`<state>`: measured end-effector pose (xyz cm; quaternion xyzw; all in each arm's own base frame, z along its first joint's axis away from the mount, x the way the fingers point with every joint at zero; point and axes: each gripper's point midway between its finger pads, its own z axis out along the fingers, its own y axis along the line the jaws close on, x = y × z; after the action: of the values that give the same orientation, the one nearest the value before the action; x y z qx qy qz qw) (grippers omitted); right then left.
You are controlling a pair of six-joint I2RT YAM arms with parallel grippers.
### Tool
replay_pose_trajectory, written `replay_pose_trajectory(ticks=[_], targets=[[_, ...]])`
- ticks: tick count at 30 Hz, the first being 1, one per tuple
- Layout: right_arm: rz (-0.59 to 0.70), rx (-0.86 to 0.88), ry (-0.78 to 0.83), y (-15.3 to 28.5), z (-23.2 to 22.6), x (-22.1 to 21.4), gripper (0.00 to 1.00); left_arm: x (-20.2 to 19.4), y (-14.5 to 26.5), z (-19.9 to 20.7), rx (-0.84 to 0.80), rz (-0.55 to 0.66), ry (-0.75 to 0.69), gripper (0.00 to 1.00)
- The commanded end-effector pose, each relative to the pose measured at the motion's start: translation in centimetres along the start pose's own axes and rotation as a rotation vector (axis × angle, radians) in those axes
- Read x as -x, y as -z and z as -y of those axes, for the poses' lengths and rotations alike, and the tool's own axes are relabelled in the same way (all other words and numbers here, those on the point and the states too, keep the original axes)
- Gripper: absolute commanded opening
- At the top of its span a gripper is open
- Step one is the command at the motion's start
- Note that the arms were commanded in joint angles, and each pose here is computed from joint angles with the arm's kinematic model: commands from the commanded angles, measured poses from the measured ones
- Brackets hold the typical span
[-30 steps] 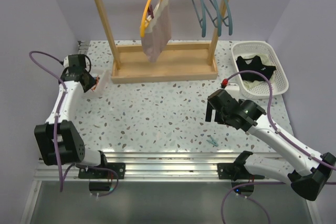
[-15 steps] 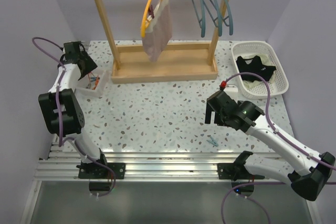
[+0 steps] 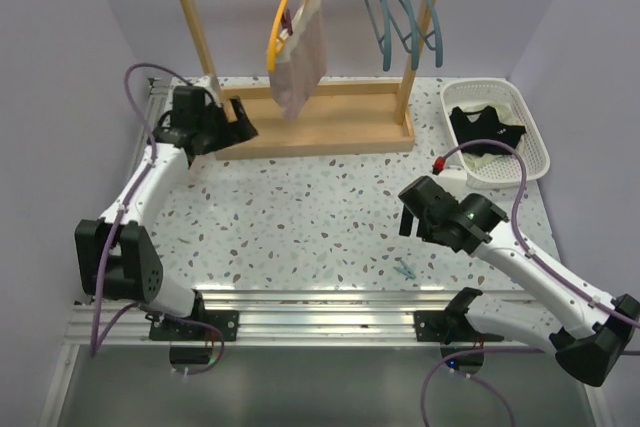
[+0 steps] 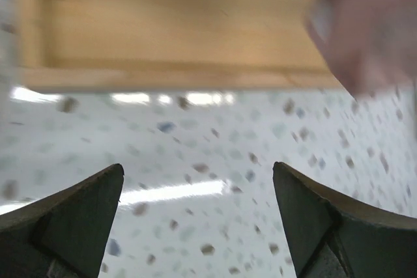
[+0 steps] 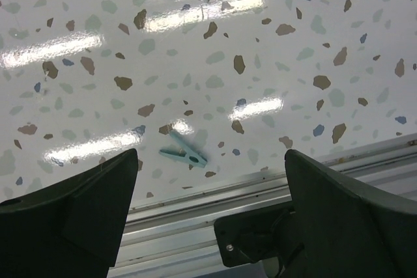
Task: Remove the underwear clipped to the hanger
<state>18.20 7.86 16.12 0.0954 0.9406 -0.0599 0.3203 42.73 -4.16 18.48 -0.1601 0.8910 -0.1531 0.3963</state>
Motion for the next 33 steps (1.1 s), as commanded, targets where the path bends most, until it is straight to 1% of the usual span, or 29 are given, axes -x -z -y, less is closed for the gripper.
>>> replay_pose_trajectory(ticks=[1, 2, 3, 4, 6, 7, 9, 12, 13, 14, 15, 16, 17, 18, 20, 23, 24, 26, 27, 28, 30, 32, 33], targets=[[0.055, -0.072, -0.112, 0.7, 2.1, 0.7, 0.98, -9.5, 3.8, 9.2, -0.289, -0.209, -0.164, 1.00], [0.069, -0.079, -0.149, 0.7, 2.3, 0.9, 0.98, -12.1, 4.1, 9.9, -0.312, -0.255, -0.186, 1.00], [0.074, -0.090, -0.169, 1.0, 2.8, 0.8, 0.98, -13.7, 4.7, 11.2, -0.349, -0.282, -0.216, 1.00], [0.079, -0.093, -0.182, 1.0, 3.0, 0.7, 0.98, -16.5, 5.6, 13.1, -0.402, -0.334, -0.274, 1.00], [0.096, -0.108, -0.229, 1.3, 3.8, 0.7, 0.98, -19.8, 6.1, 14.1, -0.431, -0.407, -0.327, 1.00], [0.100, -0.106, -0.248, 1.4, 3.9, 0.7, 0.98, -22.0, 7.0, 15.4, -0.473, -0.444, -0.378, 1.00], [0.100, -0.086, -0.267, 1.5, 3.7, 0.7, 0.98, -24.2, 7.1, 16.0, -0.497, -0.492, -0.438, 1.00], [0.101, -0.046, -0.291, 1.6, 3.0, 0.8, 0.98, -27.5, 8.2, 18.7, -0.631, -0.539, -0.573, 1.00], [0.097, -0.020, -0.295, 1.7, 2.7, 0.8, 0.98, -29.3, 9.2, 19.9, -0.688, -0.550, -0.651, 1.00], [0.092, -0.008, -0.288, 1.6, 2.4, 0.7, 0.98, -29.4, 9.2, 21.1, -0.744, -0.510, -0.743, 1.00], [0.094, 0.008, -0.292, 1.6, 2.1, 0.8, 0.98, -30.4, 9.0, 21.5, -0.763, -0.513, -0.803, 1.00], [0.086, 0.025, -0.289, 1.7, 1.8, 0.7, 0.98, -31.1, 9.5, 22.9, -0.820, -0.489, -0.862, 1.00], [0.083, 0.033, -0.283, 1.8, 1.6, 0.8, 0.98, -31.3, 9.4, 23.4, -0.865, -0.458, -0.943, 1.00], [0.081, 0.039, -0.282, 1.8, 1.5, 0.8, 0.98, -32.4, 9.6, 23.9, -0.918, -0.459, -0.993, 1.00], [0.079, 0.052, -0.280, 2.0, 1.4, 0.9, 0.98, -33.1, 10.1, 25.1, -1.056, -0.386, -1.121, 1.00], [0.089, 0.063, -0.291, 2.4, 1.5, 1.1, 0.98, -34.6, 11.4, 26.4, -1.231, -0.299, -1.259, 1.00], [0.092, 0.061, -0.296, 2.5, 1.7, 1.1, 0.98, -35.3, 11.6, 26.5, -1.266, -0.295, -1.289, 1.00], [0.102, 0.066, -0.314, 3.0, 1.8, 1.5, 0.98, -35.5, 11.6, 27.3, -1.322, -0.245, -1.336, 1.00], [0.108, 0.051, -0.316, 3.2, 2.3, 1.6, 0.98, -36.1, 11.8, 27.4, -1.358, -0.245, -1.345, 1.00], [0.114, 0.043, -0.329, 3.5, 2.6, 1.8, 0.98, -36.1, 11.7, 27.9, -1.377, -0.213, -1.353, 1.00], [0.147, 0.026, -0.361, 4.7, 3.6, 2.9, 0.98, -37.1, 11.7, 28.0, -1.439, -0.209, -1.385, 1.00], [0.184, 0.038, -0.422, 6.3, 4.3, 4.1, 0.98, -37.7, 11.9, 28.6, -1.504, -0.181, -1.416, 1.00], [0.220, 0.047, -0.451, 7.0, 4.9, 4.8, 0.98, -38.7, 11.7, 28.6, -1.520, -0.197, -1.431, 1.00]])
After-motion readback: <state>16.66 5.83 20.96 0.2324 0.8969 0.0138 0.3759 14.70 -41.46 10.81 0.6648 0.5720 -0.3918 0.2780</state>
